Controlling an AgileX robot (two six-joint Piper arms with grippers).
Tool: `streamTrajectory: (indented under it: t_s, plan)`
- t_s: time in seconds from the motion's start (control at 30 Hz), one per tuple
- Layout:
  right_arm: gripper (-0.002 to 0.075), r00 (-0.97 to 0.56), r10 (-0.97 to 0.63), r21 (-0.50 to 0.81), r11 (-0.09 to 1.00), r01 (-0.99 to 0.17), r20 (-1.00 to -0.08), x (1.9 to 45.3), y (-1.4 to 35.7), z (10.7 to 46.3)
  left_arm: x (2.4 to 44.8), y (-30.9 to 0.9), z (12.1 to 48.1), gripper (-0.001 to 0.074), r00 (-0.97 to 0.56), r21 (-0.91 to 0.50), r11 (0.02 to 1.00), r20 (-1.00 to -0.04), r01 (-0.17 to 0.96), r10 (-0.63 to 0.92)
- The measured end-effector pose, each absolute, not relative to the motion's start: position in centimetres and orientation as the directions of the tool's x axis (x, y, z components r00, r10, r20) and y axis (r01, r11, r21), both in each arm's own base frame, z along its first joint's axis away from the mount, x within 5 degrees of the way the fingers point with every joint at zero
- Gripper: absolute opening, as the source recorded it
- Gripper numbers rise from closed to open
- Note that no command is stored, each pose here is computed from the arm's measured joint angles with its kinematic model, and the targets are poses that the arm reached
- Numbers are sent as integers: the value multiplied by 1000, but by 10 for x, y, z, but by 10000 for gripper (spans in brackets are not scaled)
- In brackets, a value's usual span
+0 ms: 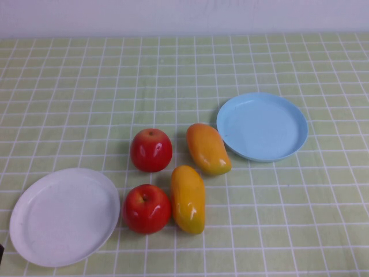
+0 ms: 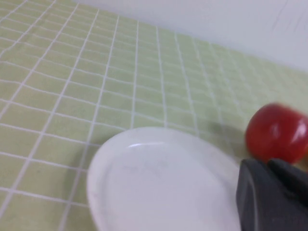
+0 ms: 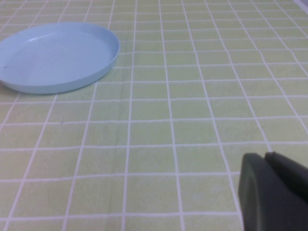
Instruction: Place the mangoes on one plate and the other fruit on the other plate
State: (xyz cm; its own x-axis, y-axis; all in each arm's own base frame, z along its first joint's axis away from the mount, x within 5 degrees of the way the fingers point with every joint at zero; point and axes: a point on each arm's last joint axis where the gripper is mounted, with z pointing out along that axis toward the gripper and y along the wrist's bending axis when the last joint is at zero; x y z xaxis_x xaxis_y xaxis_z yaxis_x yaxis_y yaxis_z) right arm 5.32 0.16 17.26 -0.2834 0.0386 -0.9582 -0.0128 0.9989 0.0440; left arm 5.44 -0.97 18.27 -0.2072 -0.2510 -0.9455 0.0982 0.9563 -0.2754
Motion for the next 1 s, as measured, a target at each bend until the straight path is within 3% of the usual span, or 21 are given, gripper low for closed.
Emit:
streamTrajectory:
  t_s: [0.17,0.6,0.83,1.0]
  plan:
    - [-16,-283,39,44,999,-13,-958,53,2,173,55,-11,191,-1,-159,-557,825,-827,95,-540]
    - [-16,-283,39,44,999,-13,-958,53,2,173,56,-7,204,-1,-27,-626,768,-777,133,-628]
    - [-16,-283,39,44,999,-13,-958,53,2,173,62,-15,219,-2,-216,-633,770,-764,74,-607]
    - [-16,-283,39,44,999,-13,-958,53,2,173,76,-25,256,-2,-422,-486,869,-809,92,-408]
